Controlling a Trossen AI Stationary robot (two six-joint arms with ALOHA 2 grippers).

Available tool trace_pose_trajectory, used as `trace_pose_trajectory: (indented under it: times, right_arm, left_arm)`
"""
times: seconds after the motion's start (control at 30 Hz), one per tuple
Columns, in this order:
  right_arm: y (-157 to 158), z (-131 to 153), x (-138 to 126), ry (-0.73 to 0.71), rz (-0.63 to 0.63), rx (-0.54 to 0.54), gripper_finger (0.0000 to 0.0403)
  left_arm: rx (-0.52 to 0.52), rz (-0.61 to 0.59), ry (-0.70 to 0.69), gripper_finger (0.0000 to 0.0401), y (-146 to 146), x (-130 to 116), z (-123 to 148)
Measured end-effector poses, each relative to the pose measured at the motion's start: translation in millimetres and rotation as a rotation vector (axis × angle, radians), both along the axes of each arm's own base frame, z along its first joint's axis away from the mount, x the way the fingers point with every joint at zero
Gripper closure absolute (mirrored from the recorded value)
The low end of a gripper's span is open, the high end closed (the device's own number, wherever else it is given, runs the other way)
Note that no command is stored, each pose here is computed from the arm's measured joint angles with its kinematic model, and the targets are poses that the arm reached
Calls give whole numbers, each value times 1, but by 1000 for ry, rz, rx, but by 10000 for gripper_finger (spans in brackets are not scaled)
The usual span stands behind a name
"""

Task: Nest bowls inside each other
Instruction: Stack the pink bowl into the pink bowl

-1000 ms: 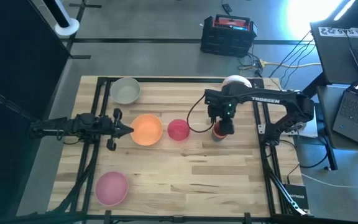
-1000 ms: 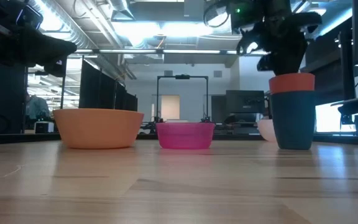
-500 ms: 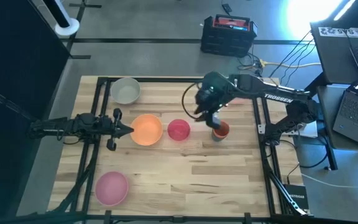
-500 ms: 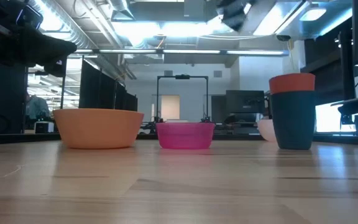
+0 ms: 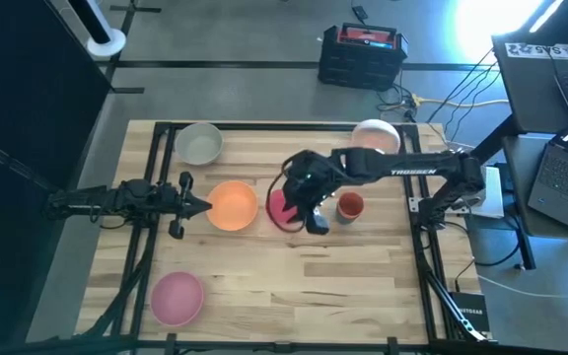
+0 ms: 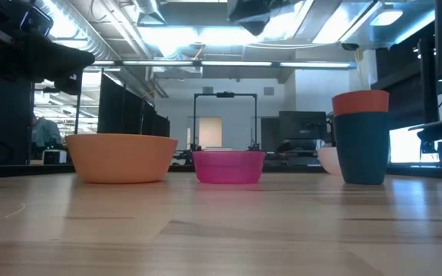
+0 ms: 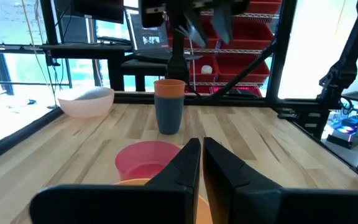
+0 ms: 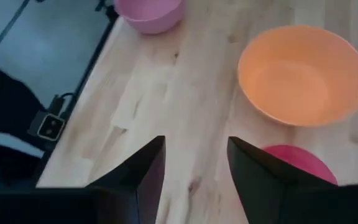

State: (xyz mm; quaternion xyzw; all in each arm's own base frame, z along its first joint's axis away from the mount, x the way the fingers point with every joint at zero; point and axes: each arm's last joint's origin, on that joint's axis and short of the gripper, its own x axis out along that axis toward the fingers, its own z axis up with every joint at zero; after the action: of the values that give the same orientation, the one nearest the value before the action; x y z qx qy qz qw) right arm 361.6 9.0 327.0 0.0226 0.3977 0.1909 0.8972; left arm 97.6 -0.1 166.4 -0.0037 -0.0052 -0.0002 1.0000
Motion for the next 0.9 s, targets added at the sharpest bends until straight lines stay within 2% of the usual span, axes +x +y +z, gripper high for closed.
trace_pose_trajectory:
  times: [0.13,0.5,0.9]
  right_arm:
    - [-2,-20,7,84,-14,-65,244]
    - [-11,-78,33,267,-41,-119,244]
    - [-14,-135,49,439,-35,-159,244]
  left_arm:
    - [0,0,0,400,0,0,0]
    - [0,0,0,400,0,0,0]
    - [0,0,0,400,0,0,0]
